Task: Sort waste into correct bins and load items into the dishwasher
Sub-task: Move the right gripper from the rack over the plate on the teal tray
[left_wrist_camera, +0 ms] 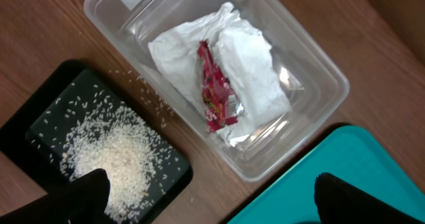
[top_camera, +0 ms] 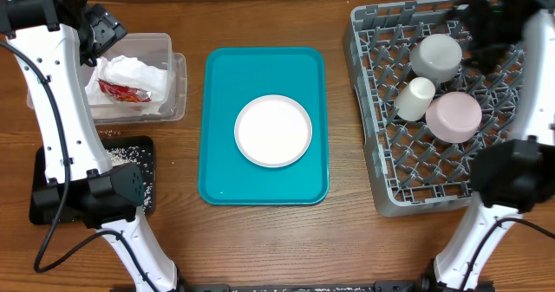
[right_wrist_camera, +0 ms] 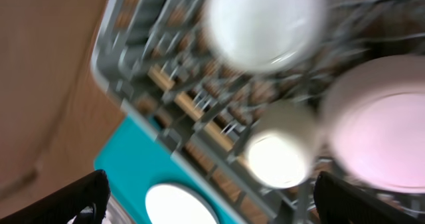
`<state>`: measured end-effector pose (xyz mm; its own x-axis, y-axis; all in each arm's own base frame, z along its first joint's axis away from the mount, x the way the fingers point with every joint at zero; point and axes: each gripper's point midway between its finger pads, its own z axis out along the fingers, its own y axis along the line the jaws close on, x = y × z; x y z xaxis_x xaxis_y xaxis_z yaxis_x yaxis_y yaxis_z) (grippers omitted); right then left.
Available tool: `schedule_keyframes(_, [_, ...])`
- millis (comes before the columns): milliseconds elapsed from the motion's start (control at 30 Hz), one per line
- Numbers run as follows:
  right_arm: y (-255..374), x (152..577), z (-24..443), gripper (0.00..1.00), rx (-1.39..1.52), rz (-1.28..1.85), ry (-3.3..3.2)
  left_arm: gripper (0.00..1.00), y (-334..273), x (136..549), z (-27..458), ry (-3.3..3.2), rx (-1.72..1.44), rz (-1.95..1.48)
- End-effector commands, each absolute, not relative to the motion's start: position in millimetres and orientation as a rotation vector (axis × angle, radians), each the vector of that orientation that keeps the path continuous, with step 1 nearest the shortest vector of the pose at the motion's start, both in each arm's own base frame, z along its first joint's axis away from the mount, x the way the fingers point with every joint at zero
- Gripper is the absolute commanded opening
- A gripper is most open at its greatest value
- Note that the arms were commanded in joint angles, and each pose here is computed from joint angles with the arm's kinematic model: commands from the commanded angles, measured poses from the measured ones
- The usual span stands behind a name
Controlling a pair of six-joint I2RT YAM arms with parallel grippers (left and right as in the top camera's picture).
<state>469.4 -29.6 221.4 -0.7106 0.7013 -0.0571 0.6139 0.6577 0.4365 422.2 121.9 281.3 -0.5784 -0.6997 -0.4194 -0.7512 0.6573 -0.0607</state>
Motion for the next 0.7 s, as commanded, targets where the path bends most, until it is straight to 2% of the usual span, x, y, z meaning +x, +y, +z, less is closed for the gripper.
schedule_keyframes(0, [37.8, 468.7, 220.3, 1.0, 0.793, 0.518, 2.76, 1.0, 120.4, 423.9, 290.6, 2.432, -1.138, 0.15])
schedule_keyframes(200, [126.4, 468.3, 204.6, 1.0, 0.446, 0.189, 2.77, 1.0, 120.1, 424.0, 290.6, 2.432, -1.137, 0.149])
schedule_keyframes(400, [215.6, 455.8, 201.8, 1.0, 0.179, 0.182, 2.718, 1.0, 120.1, 424.0, 290.6, 2.432, -1.137, 0.15])
schedule_keyframes(500, [236.5, 453.8, 206.8, 1.0, 0.117, 0.141, 2.663, 1.0, 120.1, 424.0, 290.6, 2.432, -1.137, 0.15])
schedule_keyframes(667, [236.0, 454.9, 197.6, 1.0, 0.104, 0.028, 2.643, 1.0, 120.5, 423.9, 290.6, 2.431, -1.138, 0.15])
